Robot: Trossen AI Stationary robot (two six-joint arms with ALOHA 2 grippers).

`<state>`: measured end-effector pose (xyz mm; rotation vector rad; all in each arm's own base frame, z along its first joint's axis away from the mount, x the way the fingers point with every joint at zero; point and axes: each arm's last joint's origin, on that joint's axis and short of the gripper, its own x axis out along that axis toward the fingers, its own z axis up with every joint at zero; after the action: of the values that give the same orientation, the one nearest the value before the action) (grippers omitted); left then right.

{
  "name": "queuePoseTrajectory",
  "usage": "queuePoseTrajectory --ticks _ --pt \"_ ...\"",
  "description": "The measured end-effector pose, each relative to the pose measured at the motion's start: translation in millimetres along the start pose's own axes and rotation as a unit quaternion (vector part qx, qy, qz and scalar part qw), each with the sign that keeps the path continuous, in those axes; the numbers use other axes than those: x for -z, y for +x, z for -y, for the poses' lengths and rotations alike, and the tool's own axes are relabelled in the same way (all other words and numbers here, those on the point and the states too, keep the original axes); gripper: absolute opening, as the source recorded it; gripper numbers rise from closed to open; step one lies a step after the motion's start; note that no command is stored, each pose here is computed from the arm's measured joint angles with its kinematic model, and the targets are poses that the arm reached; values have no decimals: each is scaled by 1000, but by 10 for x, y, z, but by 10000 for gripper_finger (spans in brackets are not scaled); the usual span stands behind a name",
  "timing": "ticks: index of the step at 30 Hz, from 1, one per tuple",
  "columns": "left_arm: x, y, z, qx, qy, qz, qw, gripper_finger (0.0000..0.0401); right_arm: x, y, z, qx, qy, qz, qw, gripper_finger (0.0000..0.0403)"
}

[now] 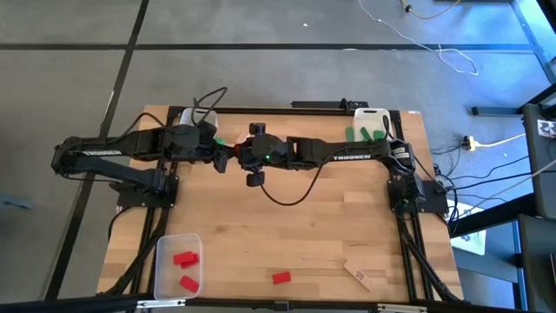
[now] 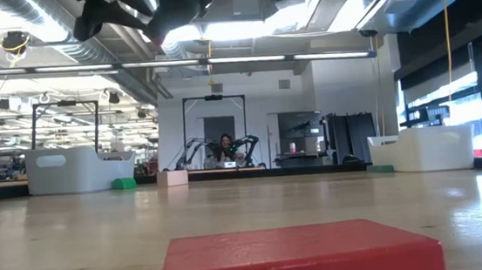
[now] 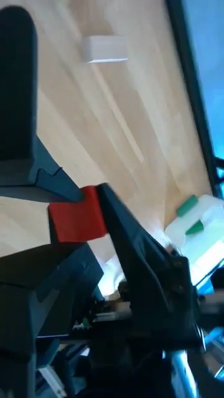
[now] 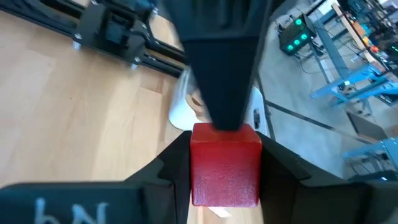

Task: Sort & place blocks by color
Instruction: Put the red block into the transparent bin

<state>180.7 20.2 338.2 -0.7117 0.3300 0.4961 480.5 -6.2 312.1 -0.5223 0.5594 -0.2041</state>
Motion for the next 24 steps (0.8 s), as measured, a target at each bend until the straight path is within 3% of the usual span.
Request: queuePoseTrajectory --ticks 3,10,24 --pt "-12 -99 -10 23 54 -2 998 91 -2 -3 -5 -3 -1 1 1000 129" --pt "14 -123 -29 29 81 -24 996 102 2 -2 -3 -1 -1 -2 1000 129" --pt "-9 25 -122 -3 30 -54 998 149 12 1 -3 0 -3 -5 1000 129"
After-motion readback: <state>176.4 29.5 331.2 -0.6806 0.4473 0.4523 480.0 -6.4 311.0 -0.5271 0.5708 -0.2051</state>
